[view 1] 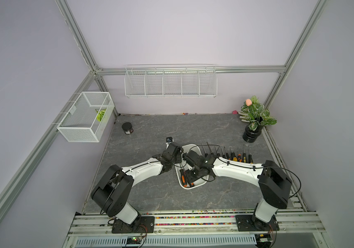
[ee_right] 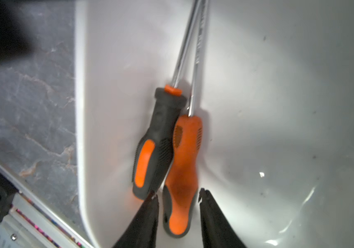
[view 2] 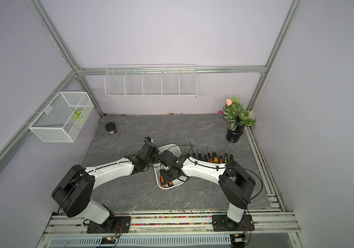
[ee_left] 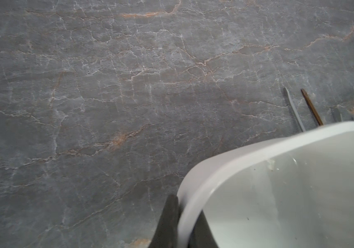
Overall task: Take out the screwdriver from the storage box
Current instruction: Pick up the screwdriver from the storage box.
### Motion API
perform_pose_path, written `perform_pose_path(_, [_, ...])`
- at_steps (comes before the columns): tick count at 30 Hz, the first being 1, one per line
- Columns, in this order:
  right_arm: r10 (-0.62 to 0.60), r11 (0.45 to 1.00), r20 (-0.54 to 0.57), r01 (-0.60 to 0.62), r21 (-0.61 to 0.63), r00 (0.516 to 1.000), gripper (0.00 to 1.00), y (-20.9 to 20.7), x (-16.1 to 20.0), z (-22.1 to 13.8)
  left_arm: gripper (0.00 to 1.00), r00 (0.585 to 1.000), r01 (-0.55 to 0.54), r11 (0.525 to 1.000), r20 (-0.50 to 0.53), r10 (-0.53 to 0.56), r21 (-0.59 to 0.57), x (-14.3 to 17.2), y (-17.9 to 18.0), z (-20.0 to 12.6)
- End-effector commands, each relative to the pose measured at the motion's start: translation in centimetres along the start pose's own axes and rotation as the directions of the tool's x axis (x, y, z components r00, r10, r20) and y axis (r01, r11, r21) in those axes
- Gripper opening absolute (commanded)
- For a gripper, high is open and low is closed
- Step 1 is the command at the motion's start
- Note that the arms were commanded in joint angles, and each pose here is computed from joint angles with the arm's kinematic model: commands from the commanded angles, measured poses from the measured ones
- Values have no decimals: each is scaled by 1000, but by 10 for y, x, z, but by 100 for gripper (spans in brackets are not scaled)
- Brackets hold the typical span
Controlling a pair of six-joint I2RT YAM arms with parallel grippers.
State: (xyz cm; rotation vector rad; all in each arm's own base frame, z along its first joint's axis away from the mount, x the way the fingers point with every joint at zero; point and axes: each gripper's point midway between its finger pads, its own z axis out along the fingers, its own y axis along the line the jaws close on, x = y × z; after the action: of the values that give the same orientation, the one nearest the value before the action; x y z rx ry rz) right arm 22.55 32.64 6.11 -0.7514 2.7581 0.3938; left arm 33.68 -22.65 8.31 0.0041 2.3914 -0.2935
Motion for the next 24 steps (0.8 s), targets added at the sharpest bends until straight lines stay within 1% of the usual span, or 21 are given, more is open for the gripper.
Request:
perform_pose_path(1, [-7, 1000, -28, 7, 12, 1000, 37, -7, -1, 9, 0, 1000, -31, 999, -3, 31, -11, 2, 1, -1])
perform_pose_path(6, [-3, 1000, -64, 4, 14, 998, 36, -11, 1, 18, 0, 1000, -29, 1000, 0, 29, -10, 1, 1, -1])
perform_pose_path(11, [-5, 1000, -69, 5, -3, 998, 36, -8, 1, 17, 0, 1000, -27, 1000, 1, 27, -12, 1, 2, -2])
perform_pose_path(15, [-5, 1000, -98, 3, -19, 995, 36, -7, 7, 22, 0, 1000, -27, 1000, 0, 27, -13, 1, 2, -2])
perform_pose_path(19, [-27, 999, -148, 30, 22, 989, 36, -15, 16, 30, 0, 1000, -24, 1000, 5, 24, -13, 0, 2, -4])
perform_pose_path(24, [-32, 997, -182, 43, 59, 983, 36, -27, 27, 34, 0, 1000, -19, 1000, 10, 19, -12, 0, 4, -5])
